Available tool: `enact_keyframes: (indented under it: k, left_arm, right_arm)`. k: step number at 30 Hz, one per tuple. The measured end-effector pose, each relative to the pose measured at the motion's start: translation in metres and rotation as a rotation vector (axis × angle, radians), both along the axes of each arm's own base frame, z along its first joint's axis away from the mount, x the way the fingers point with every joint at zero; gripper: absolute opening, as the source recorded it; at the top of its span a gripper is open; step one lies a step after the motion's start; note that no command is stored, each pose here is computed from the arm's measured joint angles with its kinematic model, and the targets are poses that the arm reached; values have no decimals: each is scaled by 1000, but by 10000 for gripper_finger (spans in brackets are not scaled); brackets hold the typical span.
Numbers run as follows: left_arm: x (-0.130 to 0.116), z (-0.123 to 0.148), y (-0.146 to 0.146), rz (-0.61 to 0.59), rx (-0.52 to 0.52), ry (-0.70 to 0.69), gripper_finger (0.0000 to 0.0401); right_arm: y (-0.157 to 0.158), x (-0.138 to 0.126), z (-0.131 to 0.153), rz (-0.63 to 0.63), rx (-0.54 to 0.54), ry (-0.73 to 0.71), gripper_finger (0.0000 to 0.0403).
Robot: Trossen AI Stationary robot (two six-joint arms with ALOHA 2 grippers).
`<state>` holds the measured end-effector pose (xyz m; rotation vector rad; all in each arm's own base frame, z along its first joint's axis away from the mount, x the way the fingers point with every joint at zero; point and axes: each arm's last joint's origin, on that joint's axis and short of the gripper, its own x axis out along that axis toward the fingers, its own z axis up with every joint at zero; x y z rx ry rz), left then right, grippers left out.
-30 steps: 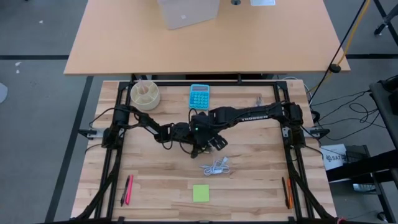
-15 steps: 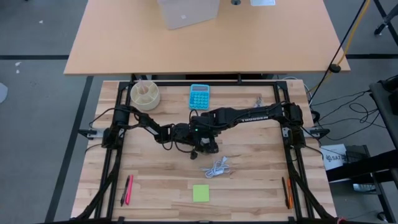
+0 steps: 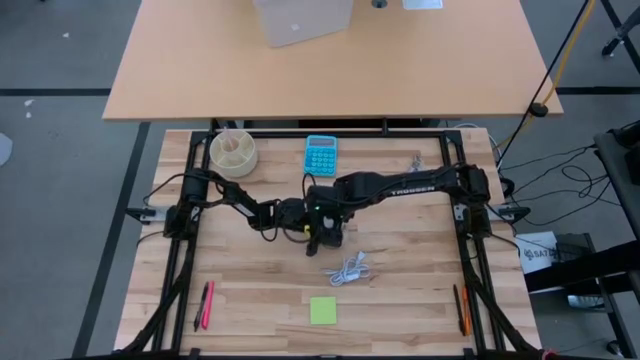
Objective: Screw lightbulb
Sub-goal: Remove the lightbulb from the lamp
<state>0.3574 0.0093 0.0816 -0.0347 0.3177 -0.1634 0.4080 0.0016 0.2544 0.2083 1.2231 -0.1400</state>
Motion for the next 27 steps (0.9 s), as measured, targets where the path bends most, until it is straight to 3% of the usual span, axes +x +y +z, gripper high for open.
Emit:
enact_keyframes:
  k: [11,19,27]
  left_arm:
    - [0,0,0,5,1,0,197]
    - [0,0,1,7,-1,0,197]
    - [0,0,0,8,-1,-1,197]
  right_arm:
    - [0,-9,10,-280,94,15,357]
    - [-1,-5,9,-288,104,-8,351]
    - [-1,-5,9,-241,111,-4,283]
